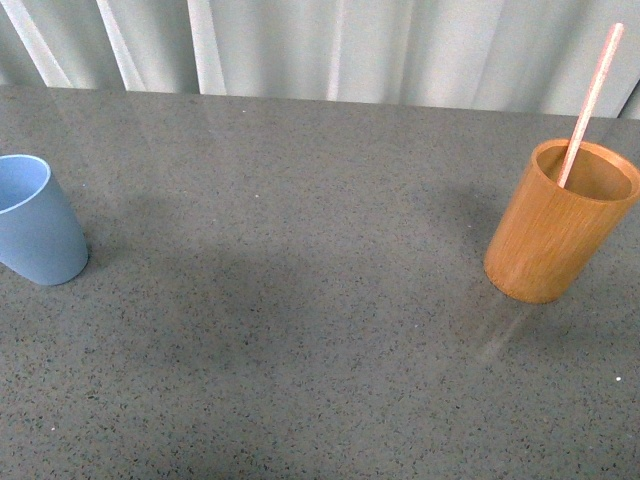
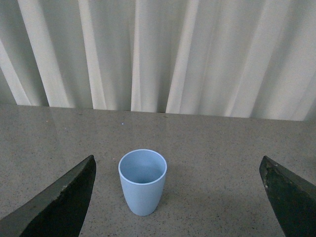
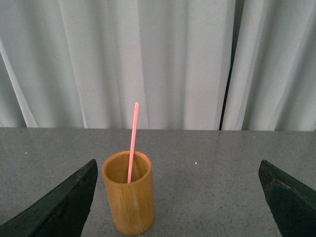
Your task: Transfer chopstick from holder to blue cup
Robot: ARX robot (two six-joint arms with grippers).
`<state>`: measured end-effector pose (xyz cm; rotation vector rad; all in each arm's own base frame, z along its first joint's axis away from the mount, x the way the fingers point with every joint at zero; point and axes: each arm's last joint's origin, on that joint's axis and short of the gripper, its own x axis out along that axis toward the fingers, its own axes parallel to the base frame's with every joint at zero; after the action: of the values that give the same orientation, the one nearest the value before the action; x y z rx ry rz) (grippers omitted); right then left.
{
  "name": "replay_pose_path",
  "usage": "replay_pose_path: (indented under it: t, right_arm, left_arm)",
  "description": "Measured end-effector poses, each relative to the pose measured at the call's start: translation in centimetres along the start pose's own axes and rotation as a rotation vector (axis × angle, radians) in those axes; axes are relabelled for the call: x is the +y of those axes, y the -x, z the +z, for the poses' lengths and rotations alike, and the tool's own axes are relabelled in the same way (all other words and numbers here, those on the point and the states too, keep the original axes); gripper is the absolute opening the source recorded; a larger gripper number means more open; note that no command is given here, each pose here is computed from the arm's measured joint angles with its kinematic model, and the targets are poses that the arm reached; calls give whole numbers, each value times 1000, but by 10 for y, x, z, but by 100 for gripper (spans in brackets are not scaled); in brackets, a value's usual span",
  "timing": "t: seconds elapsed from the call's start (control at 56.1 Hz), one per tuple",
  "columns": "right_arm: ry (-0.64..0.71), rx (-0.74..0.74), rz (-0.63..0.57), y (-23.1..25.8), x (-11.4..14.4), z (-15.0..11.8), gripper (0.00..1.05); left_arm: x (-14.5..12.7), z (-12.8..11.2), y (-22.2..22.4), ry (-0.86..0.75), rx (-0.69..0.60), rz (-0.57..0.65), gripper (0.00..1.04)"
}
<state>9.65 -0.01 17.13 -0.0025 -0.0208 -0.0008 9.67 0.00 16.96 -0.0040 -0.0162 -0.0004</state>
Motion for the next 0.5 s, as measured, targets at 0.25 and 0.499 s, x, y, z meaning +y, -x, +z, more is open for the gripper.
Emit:
replay_pose_path:
  t: [0.25, 0.499]
  right_arm:
    - [0, 0, 0, 0, 0, 0, 95]
    - [0, 0, 0, 0, 0, 0, 95]
  left_arm:
    - [0, 0, 0, 0, 0, 0, 98]
    - [0, -1, -1, 10, 53, 15, 98]
